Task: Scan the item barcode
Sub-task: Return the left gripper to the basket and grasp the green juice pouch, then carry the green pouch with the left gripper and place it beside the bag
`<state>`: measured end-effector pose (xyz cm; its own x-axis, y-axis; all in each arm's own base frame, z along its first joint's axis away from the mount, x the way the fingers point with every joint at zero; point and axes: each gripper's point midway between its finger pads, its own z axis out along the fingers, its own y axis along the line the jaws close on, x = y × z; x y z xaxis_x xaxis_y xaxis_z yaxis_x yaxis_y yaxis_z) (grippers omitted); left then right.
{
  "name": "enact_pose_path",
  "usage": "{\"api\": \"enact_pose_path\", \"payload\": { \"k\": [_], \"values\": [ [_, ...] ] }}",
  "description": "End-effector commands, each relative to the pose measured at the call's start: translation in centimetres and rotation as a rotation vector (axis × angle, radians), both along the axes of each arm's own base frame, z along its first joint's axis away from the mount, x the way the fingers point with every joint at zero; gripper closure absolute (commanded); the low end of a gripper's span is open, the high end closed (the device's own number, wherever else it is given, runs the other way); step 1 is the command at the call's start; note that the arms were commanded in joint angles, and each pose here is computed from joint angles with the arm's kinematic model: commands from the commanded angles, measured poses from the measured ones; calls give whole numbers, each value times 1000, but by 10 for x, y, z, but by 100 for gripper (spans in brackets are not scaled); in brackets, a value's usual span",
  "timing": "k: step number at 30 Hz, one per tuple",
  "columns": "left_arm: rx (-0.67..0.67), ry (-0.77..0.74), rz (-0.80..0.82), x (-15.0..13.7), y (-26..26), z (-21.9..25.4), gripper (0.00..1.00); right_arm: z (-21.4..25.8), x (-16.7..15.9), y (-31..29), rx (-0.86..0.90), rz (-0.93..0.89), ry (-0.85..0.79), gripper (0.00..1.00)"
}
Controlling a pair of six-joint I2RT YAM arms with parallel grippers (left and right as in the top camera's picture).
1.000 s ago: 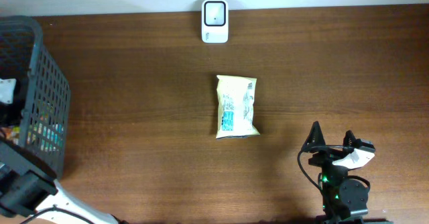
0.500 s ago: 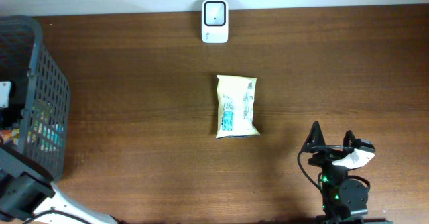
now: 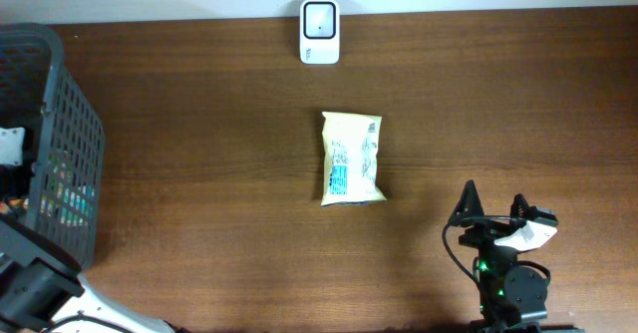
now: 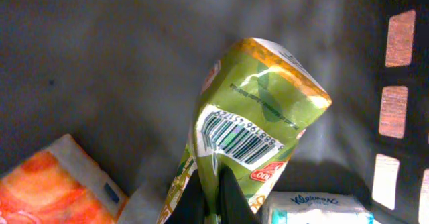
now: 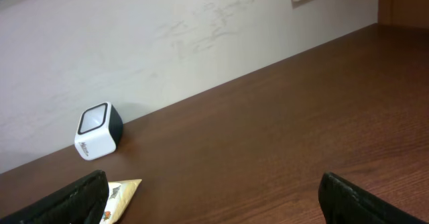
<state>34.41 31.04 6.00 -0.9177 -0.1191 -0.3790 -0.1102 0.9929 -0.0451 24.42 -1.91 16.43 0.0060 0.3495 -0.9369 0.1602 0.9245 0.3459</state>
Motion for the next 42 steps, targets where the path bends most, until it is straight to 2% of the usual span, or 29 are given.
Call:
{"api": "enact_pose_path", "payload": {
  "k": [1, 4, 7, 10, 13, 14, 16, 20, 23, 27, 33, 39, 42],
  "values": [
    [-55, 85, 103, -15, 0, -26, 100, -3, 0, -2, 0, -13, 5, 1],
    [-49, 27, 231, 0, 17, 0, 100, -3, 0, -2, 0, -13, 5, 1],
    [-74, -73, 455, 21, 39, 52, 100, -3, 0, -2, 0, -14, 5, 1],
    [-158, -165, 650, 32, 44, 112, 100, -3, 0, -2, 0, -14, 5, 1],
    [-293, -304, 575, 52, 19, 178, 100, -3, 0, -2, 0, -13, 5, 1],
    [-382, -400, 487, 62, -4, 223, 100, -3, 0, -2, 0, -14, 5, 1],
    [-460, -504, 384, 65, -30, 273, 100, -3, 0, -2, 0, -13, 5, 1],
    [-544, -626, 276, 57, -74, 343, 100, -3, 0, -2, 0, -13, 5, 1],
    [-573, -615, 212, 49, -121, 367, 100, -3, 0, -2, 0, -14, 5, 2],
    [-593, -506, 148, 56, -178, 358, 100, -3, 0, -2, 0, -13, 5, 1],
    [-461, -323, -18, 89, -280, 319, 100, -3, 0, -2, 0, -14, 5, 1],
    [-199, -9, -125, 93, -372, 227, 100, -3, 0, -2, 0, -14, 5, 1],
    [-130, 110, -153, 90, -409, 178, 100, -3, 0, -2, 0, -13, 5, 1]
  ]
}}
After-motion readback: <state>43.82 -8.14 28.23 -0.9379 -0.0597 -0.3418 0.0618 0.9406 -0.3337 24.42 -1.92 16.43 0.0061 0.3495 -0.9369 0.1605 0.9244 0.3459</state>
